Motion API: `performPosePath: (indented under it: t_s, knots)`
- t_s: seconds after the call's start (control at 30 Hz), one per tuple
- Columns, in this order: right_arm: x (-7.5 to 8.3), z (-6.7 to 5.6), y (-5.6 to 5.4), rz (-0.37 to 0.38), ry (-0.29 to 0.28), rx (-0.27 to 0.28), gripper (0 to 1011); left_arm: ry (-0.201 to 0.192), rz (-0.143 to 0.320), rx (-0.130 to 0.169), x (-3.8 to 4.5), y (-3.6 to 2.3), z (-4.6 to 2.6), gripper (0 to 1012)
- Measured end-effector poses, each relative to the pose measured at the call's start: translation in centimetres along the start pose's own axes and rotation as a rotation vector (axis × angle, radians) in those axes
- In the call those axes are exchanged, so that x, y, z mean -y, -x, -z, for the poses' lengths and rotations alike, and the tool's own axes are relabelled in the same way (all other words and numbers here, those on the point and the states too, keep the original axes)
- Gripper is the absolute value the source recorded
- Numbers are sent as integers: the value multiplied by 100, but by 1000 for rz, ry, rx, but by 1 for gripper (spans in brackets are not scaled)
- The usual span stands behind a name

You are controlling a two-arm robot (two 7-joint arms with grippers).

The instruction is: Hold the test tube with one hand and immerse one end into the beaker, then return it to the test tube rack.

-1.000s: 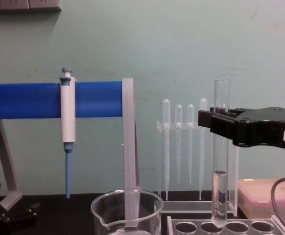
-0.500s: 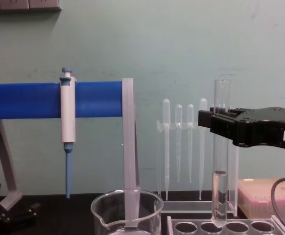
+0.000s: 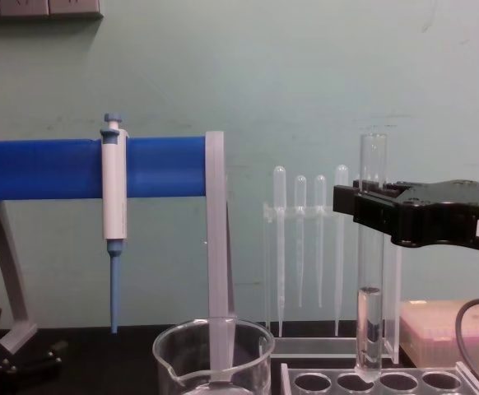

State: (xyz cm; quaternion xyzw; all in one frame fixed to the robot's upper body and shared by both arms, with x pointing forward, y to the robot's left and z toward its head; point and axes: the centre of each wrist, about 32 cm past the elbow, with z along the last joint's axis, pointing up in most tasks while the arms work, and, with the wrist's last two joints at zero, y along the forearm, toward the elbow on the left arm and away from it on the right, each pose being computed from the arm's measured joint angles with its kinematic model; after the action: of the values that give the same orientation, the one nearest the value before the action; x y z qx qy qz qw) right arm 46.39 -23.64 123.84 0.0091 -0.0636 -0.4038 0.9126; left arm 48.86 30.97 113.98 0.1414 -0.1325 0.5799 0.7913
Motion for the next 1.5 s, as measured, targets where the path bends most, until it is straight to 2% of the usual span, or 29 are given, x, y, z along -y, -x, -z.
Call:
performPosePath:
  t_s: [0.57,0.7,0.83,1.0,1.1,1.23,1.33,1.5]
  knots:
    - [-15,-15,8,-3,-5,2,227,0,0,0,0,0,0,1000]
    - [-86,-87,38,-19,-32,6,227,0,0,0,0,0,0,1000]
    - [-250,-206,99,-56,-72,10,227,0,0,0,0,0,0,1000]
    - [-473,-266,174,-100,-94,8,227,0,0,0,0,0,0,1000]
    - [-652,-222,230,-127,-90,10,226,0,0,0,0,0,0,1000]
    - [-763,-148,262,-139,-85,7,226,0,0,0,0,0,0,1000]
    - [-835,-42,286,-147,-76,7,226,0,0,0,0,0,0,1000]
    - [-906,209,306,-160,-65,11,227,0,0,0,0,0,0,1000]
